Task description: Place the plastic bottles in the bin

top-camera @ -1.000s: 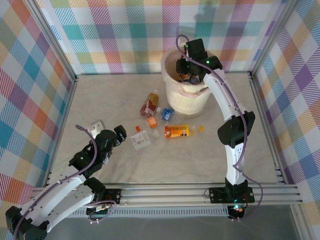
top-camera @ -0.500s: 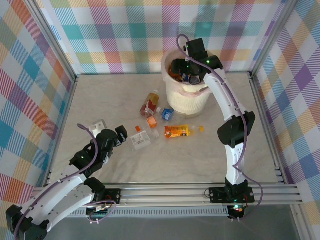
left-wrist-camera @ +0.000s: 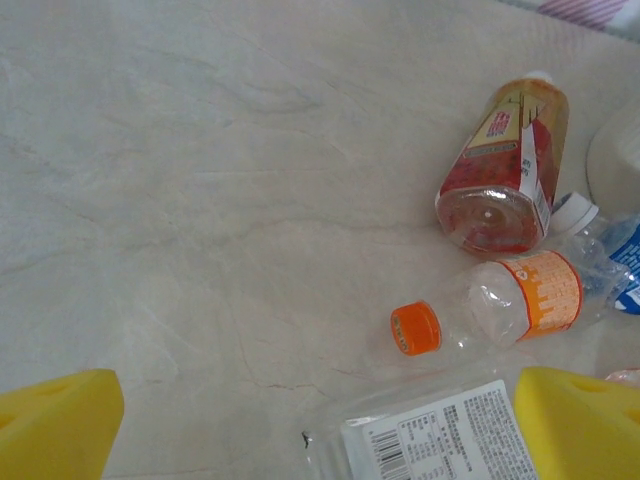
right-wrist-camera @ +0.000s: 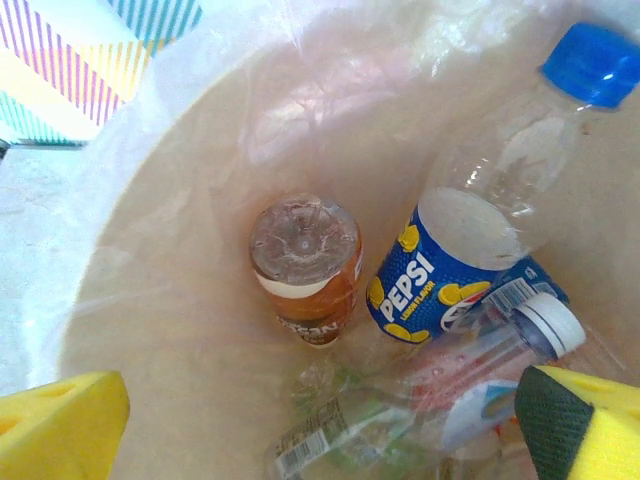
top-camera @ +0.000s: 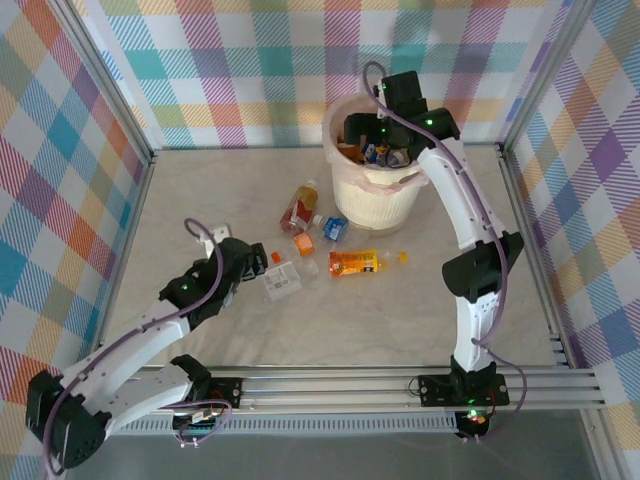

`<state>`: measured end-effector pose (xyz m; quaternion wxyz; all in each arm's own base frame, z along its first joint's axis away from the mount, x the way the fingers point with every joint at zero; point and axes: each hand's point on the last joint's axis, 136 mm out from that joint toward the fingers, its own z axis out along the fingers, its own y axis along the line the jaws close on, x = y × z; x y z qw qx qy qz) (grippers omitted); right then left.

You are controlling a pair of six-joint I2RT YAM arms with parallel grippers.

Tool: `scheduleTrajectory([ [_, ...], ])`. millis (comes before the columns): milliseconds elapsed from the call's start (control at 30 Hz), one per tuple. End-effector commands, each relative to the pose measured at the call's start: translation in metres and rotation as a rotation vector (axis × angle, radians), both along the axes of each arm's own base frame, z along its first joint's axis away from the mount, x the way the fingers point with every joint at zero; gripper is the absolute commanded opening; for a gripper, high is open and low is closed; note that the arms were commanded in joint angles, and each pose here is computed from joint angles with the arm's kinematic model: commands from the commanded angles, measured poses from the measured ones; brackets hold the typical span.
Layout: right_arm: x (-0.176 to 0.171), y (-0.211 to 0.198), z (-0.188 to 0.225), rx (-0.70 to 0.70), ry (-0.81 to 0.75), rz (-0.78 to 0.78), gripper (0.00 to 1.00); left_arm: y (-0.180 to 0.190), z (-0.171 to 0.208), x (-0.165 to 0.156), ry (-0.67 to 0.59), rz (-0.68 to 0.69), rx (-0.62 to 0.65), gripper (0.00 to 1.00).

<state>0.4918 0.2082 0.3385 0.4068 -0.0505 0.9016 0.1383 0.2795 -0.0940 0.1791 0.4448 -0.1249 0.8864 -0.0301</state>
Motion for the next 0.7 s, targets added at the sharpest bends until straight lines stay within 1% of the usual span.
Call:
scheduleTrajectory([
  [0, -0.022, -0.008, 0.033, 0.018, -0.037, 0.017, 1.0, -0.017, 0.006, 0.017, 0.028, -0.06, 0.053, 1.0],
  [167, -0.04, -0.02, 0.036, 0.002, -0.027, 0.0, 1.0, -0.04, -0.005, 0.046, 0.104, -0.118, 0.099, 1.0],
  [267, -0.055, -0.03, 0.036, -0.011, -0.032, -0.016, 1.0, -0.054, -0.012, 0.065, 0.14, -0.149, 0.105, 1.0],
  [467, -0.086, -0.052, 0.022, -0.017, -0.043, -0.07, 1.0, -0.077, -0.029, 0.102, 0.197, -0.202, 0.134, 1.0],
  [667, -0.117, -0.071, 0.0, -0.007, -0.03, -0.115, 1.0, -0.095, -0.042, 0.138, 0.244, -0.243, 0.148, 1.0],
])
